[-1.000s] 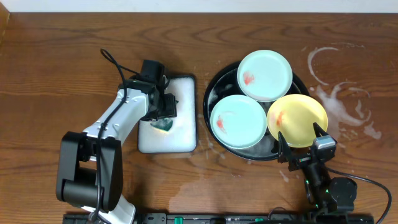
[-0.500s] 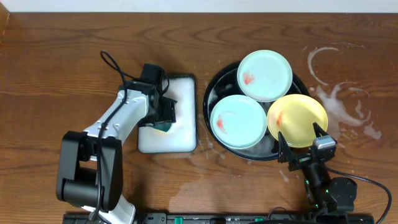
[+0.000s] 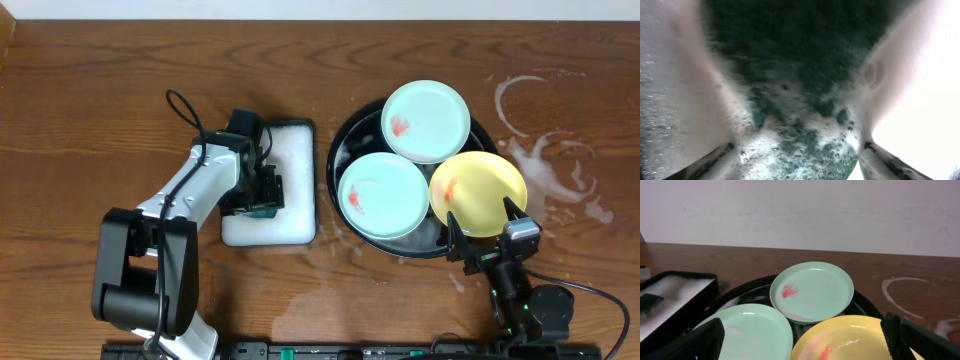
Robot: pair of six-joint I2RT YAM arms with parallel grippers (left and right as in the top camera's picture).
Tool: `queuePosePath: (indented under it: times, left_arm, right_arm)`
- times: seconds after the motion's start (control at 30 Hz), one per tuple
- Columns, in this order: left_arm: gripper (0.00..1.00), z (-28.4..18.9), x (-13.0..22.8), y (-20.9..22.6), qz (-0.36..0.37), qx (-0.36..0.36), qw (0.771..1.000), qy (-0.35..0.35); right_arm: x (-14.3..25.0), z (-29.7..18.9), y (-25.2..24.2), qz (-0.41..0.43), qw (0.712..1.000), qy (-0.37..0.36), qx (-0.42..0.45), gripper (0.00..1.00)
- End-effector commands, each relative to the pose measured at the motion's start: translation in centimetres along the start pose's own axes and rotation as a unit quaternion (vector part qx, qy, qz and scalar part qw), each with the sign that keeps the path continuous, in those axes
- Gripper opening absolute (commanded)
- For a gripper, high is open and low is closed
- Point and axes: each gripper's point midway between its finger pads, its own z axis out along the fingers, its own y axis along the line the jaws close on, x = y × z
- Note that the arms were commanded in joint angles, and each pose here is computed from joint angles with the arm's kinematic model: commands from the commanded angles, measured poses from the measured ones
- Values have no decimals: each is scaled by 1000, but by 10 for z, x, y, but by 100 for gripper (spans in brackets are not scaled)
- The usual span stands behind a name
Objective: Clean dirty plates on tray and stack at the side
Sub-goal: 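Rub the held sponge in the foam to soak it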
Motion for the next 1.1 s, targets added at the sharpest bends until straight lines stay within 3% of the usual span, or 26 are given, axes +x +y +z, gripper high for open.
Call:
queuePosePath:
  times: [0.0, 0.3, 0.47, 0.67, 0.73, 0.93, 0.97, 1.03, 1.07]
  left_arm:
    - [84, 7, 9, -1, 20, 6, 1000, 22]
    - [81, 7, 9, -1, 30, 6, 999, 22]
    - [59, 7, 9, -1, 29, 6, 999, 22]
    - [13, 7, 1, -3, 32, 11, 999, 5]
    - [8, 7, -5, -5, 33, 14, 999, -6]
    - [10, 6, -22, -11, 38, 24, 998, -41]
    - [17, 6, -23, -11, 38, 25, 998, -44]
    - [68, 5, -28, -13, 40, 27, 997, -53]
    - [76, 5, -31, -14, 41, 29, 997, -60]
  right_arm:
    - [1, 0, -1, 7, 1000, 0, 1, 99]
    - [1, 0, -1, 7, 1000, 0, 1, 99]
    - [1, 0, -1, 7, 1000, 0, 1, 99]
    - [1, 0, -1, 7, 1000, 0, 1, 99]
    - [1, 0, -1, 7, 1000, 0, 1, 99]
    - [1, 0, -1, 7, 1000, 0, 1, 99]
    - [1, 0, -1, 7, 1000, 0, 1, 99]
    - [1, 0, -1, 7, 1000, 0, 1, 99]
    - [1, 0, -1, 7, 1000, 0, 1, 99]
